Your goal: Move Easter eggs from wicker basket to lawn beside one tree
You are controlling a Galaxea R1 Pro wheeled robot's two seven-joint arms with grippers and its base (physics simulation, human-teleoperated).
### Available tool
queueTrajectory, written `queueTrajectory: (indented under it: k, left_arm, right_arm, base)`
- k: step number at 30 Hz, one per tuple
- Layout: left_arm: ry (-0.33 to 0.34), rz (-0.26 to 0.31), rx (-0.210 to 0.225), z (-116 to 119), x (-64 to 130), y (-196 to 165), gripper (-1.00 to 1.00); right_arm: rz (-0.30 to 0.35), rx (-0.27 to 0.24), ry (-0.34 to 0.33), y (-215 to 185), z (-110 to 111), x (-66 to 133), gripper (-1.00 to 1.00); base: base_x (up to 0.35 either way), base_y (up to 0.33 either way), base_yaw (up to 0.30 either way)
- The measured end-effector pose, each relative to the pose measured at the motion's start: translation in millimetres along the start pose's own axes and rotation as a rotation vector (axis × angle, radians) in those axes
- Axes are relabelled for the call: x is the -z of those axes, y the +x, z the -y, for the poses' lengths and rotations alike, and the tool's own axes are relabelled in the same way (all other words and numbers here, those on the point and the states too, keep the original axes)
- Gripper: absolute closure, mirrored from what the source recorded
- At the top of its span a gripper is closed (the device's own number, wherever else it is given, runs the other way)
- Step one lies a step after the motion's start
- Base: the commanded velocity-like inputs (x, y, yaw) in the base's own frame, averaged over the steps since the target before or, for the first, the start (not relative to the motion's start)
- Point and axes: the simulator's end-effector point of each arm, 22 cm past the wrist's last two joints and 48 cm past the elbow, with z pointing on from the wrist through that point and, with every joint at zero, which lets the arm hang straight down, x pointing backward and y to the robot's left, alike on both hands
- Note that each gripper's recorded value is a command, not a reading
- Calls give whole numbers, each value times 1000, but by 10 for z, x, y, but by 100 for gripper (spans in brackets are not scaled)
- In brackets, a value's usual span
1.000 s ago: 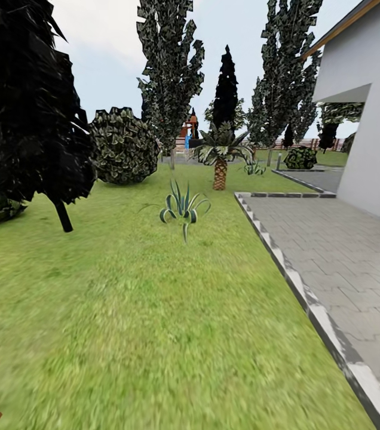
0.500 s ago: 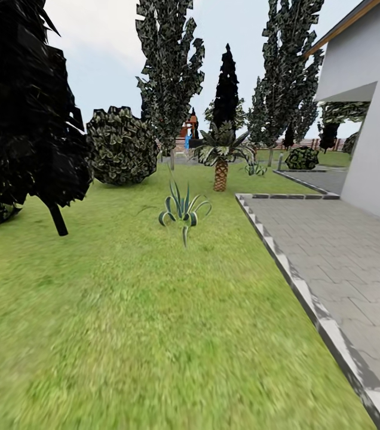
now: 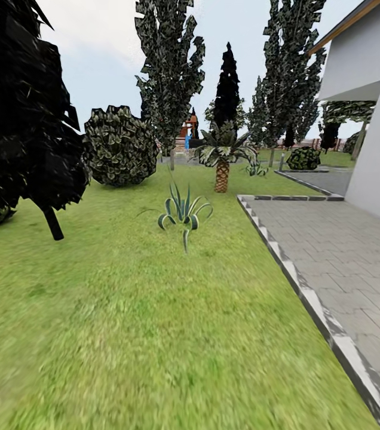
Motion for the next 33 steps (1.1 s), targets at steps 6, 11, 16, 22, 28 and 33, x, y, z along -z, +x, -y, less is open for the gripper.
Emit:
queueTrajectory:
  k: [6,11,16,22,28,33]
  left_arm:
    - [0,0,0,1,0,1,-100]
    - [0,-1,0,1,0,3,-100]
    - [1,-1,0,2,0,3,-100]
    - [1,-2,0,1,0,3,-100]
    - [1,-2,-1,2,0,3,-100]
    - [1,-2,0,2,0,3,-100]
  right_arm:
    - [0,0,-1,0,-2,0,-100]
    - [0,1,0,0,-1,0,-100]
    - [0,1,0,0,0,0,-100]
    - [0,1,-1,-1,-2,0,-100]
    - [1,1,-1,-5,-1,0,-100]
    - [1,0,0,-6,-3,-1,-100]
  base:
    - [332,78,0]
    - [332,81,0]
    - [332,85,0]
    - [332,88,0]
    - [332,89,0]
    - [332,90,0]
